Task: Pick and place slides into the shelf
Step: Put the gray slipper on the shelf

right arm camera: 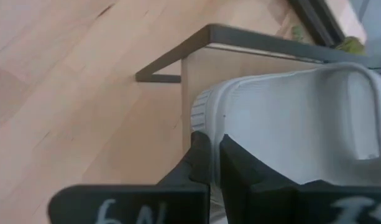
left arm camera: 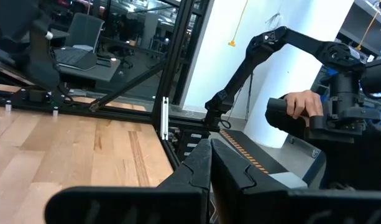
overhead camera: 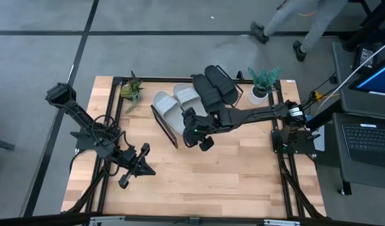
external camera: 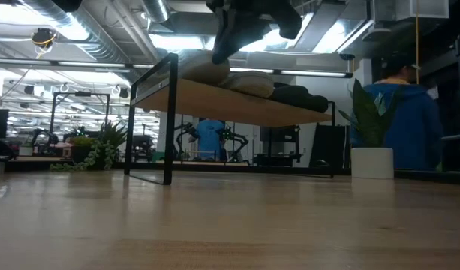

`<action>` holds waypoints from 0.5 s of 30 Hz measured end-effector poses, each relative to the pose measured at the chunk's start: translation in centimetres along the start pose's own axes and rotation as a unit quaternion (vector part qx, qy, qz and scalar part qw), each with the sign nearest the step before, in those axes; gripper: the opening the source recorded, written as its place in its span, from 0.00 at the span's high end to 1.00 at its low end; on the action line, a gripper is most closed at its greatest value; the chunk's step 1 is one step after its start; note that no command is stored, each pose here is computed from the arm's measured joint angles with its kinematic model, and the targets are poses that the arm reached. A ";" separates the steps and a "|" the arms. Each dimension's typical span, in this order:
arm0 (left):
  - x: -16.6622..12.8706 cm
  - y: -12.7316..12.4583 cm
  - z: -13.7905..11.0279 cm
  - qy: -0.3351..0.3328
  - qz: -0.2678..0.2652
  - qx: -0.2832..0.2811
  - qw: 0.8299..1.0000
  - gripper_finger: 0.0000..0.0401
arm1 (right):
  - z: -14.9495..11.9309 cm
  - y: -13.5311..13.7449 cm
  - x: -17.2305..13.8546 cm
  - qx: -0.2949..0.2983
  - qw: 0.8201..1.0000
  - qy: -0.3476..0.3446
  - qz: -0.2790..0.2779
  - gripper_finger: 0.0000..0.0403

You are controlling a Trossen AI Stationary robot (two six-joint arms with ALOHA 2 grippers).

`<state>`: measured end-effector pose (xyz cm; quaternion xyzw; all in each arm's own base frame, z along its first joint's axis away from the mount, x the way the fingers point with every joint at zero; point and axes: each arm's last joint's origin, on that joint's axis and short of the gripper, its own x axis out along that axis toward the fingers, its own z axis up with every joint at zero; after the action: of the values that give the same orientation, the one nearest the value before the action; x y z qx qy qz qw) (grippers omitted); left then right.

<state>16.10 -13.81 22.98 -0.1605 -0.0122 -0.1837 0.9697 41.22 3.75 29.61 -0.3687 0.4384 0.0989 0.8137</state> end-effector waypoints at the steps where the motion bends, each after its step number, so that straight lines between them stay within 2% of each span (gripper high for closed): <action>1: 0.0 0.0 0.0 0.000 0.000 0.000 1.000 1.00 | 0.0 0.1 0.1 0.000 1.000 -0.001 0.004 0.96; 5: 0.0 0.0 0.0 0.000 0.000 0.000 1.000 1.00 | 0.0 0.2 0.3 -0.001 1.000 -0.007 0.015 0.95; 9: 0.0 0.0 0.0 0.000 0.000 0.000 1.000 1.00 | 0.1 0.2 0.4 0.027 0.999 -0.008 0.016 0.83; 15: 0.0 0.0 0.0 0.000 0.000 0.000 1.000 1.00 | 0.1 0.2 0.4 0.036 0.999 -0.010 0.016 0.66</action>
<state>16.10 -13.81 22.98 -0.1606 -0.0118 -0.1838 0.9697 41.46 3.89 29.27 -0.3315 0.4390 0.0997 0.8291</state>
